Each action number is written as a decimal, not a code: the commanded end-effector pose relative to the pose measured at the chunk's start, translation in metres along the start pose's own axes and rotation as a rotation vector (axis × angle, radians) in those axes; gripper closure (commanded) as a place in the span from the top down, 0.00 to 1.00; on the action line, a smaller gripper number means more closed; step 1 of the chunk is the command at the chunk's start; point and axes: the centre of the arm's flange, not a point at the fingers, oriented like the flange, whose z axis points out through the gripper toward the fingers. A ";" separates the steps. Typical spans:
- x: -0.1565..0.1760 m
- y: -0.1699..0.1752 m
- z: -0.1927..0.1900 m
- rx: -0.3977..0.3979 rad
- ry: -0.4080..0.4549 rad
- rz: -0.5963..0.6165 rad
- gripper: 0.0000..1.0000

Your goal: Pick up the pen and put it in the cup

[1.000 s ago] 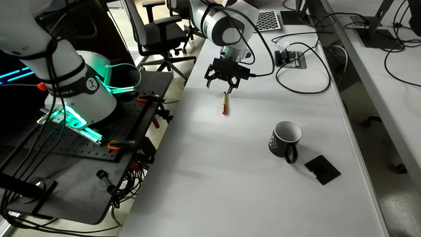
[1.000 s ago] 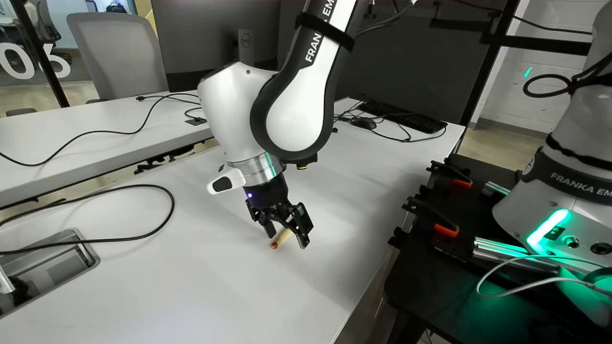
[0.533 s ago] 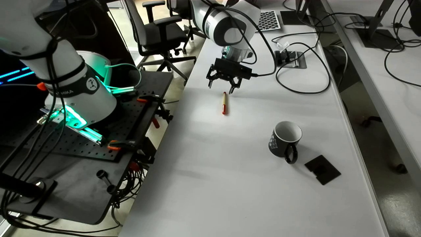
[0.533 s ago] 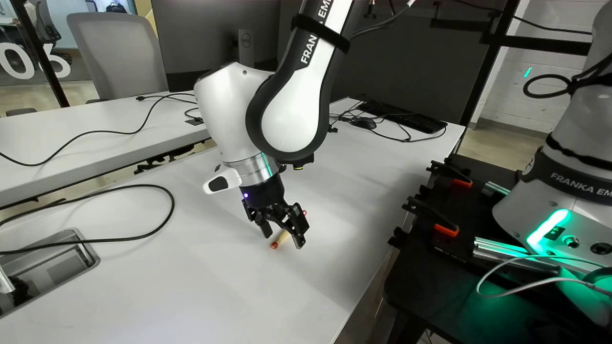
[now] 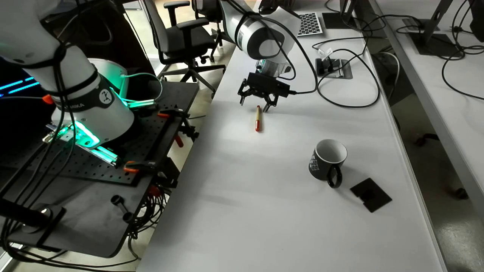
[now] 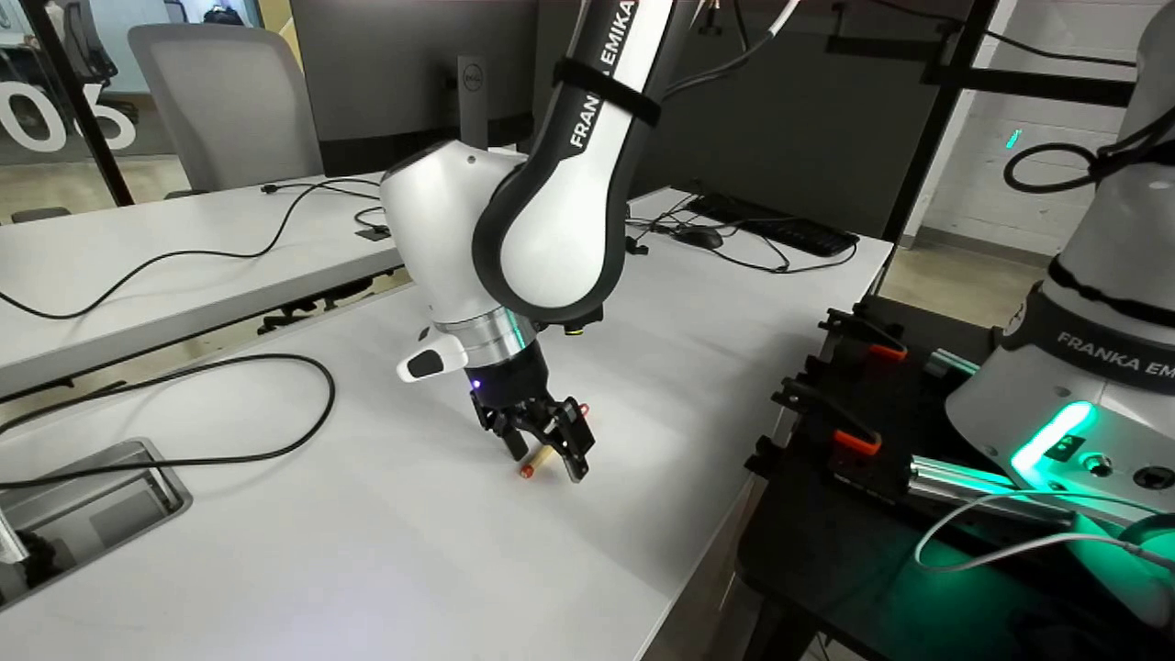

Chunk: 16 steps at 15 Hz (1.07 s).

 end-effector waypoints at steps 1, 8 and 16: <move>0.000 0.000 0.000 0.000 0.000 -0.001 1.00; 0.000 0.000 0.000 0.000 0.000 -0.001 1.00; 0.000 0.001 0.001 0.000 0.007 -0.006 0.58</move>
